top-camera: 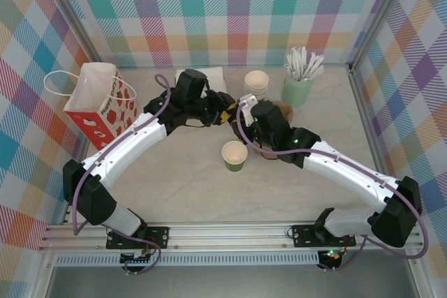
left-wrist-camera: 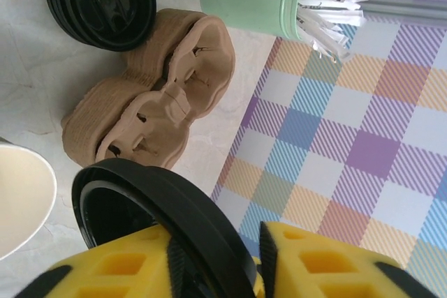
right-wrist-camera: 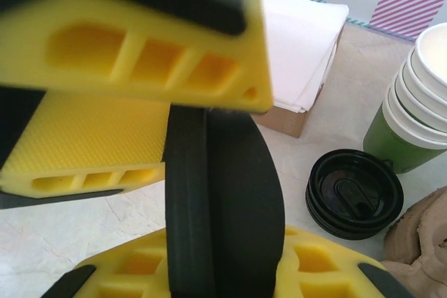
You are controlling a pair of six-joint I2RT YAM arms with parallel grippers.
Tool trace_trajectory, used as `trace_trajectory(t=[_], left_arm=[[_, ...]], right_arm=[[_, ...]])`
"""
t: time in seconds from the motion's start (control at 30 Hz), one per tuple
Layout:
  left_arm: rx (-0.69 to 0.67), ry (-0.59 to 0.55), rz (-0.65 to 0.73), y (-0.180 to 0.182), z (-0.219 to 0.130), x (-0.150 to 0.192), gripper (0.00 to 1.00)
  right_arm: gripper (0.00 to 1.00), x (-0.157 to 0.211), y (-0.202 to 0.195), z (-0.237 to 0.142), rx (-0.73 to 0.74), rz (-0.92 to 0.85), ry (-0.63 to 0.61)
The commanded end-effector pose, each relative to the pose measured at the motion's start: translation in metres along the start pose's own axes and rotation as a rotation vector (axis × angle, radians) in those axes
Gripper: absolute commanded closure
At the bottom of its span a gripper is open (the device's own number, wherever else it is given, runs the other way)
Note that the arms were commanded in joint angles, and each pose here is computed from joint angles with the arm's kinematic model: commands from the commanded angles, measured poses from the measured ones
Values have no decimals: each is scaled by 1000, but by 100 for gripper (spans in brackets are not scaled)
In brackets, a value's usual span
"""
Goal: Pack the takeout coffee
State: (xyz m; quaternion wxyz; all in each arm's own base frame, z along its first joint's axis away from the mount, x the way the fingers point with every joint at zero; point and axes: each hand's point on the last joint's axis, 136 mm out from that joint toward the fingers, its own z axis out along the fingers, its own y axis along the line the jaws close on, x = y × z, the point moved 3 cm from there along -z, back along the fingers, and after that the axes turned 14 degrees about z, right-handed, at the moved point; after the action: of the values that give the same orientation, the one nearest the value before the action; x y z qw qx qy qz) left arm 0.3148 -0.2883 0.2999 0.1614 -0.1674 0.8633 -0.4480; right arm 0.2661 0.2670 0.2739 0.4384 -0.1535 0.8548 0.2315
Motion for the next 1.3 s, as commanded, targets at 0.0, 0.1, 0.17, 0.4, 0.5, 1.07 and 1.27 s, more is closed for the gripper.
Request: trace_trajectory(t=[0.0, 0.1, 0.17, 0.4, 0.5, 1.07, 1.27], left_arm=[[29, 19, 52, -5, 3, 5, 70], [46, 24, 92, -9, 2, 5, 79], [58, 25, 130, -13, 1, 5, 83], [98, 40, 315, -28, -12, 9, 95], [127, 53, 412, -34, -19, 13, 97], [285, 134, 812, -55, -54, 42, 100], [355, 167, 858, -61, -56, 49, 100]], right_arm=[[77, -3, 11, -10, -75, -4, -26], [76, 3, 13, -13, -99, -8, -7], [71, 8, 13, -15, -119, -12, 11], [37, 18, 11, -36, -255, 15, 90], [18, 17, 3, -51, -304, 43, 84], [0, 15, -15, -110, -560, -204, -96], [0, 4, -14, -112, -560, -294, -150]])
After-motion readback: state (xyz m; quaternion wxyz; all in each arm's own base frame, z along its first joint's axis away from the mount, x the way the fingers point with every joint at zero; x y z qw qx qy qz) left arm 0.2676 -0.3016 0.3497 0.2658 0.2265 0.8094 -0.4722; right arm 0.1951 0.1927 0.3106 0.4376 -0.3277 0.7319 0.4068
